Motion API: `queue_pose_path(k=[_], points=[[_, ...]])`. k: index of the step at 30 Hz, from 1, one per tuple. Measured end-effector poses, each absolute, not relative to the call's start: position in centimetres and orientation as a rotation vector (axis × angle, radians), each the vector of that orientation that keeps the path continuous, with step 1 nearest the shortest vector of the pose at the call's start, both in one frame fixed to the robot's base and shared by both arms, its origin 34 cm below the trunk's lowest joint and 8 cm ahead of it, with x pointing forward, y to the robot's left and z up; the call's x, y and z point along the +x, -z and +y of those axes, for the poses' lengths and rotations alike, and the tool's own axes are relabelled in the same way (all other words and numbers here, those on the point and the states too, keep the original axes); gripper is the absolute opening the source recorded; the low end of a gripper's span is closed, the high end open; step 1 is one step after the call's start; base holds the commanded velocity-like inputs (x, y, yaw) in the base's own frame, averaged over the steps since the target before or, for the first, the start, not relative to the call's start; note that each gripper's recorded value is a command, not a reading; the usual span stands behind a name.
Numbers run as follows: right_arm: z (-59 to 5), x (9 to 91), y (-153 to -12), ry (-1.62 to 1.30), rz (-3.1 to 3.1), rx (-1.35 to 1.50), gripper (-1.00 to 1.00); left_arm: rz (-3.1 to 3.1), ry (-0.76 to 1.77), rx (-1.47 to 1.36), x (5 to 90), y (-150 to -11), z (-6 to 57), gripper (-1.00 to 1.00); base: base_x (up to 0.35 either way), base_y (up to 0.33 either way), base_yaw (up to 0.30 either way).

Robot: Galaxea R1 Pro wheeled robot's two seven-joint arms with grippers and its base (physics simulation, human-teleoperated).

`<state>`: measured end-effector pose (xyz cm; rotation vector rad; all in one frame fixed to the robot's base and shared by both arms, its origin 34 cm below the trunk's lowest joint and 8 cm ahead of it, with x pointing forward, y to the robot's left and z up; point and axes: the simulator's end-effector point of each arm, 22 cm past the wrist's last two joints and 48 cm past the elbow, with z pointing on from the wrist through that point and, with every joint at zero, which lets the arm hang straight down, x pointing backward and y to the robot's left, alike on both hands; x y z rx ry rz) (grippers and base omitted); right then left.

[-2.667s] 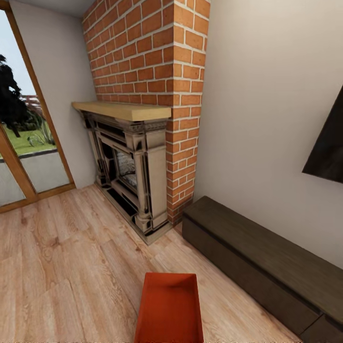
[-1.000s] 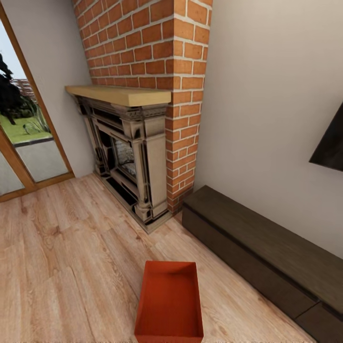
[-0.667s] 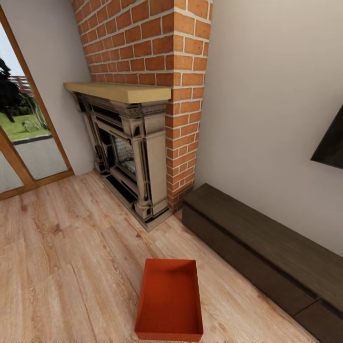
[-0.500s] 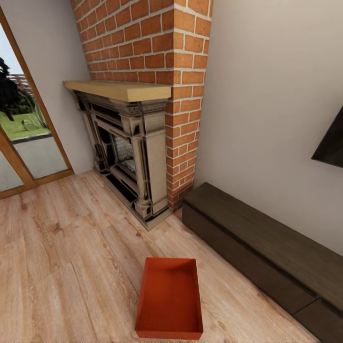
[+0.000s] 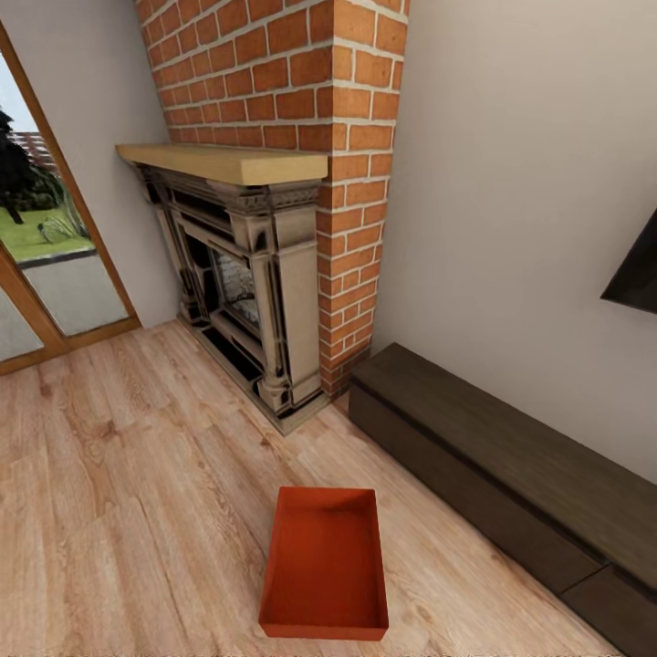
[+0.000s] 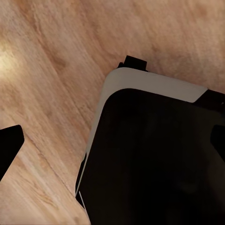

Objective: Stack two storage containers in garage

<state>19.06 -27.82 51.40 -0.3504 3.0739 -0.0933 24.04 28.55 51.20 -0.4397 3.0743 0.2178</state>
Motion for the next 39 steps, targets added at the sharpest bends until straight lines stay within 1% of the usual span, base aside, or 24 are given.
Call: queue_pose_path(k=[39], points=[[-27.8, 16.6, -51.1, 0.084, 3.135, -0.360, 1.00, 3.135, -0.236, -0.441, 21.6, -50.6, 28.6, 1.00, 0.000, 0.000, 0.000]])
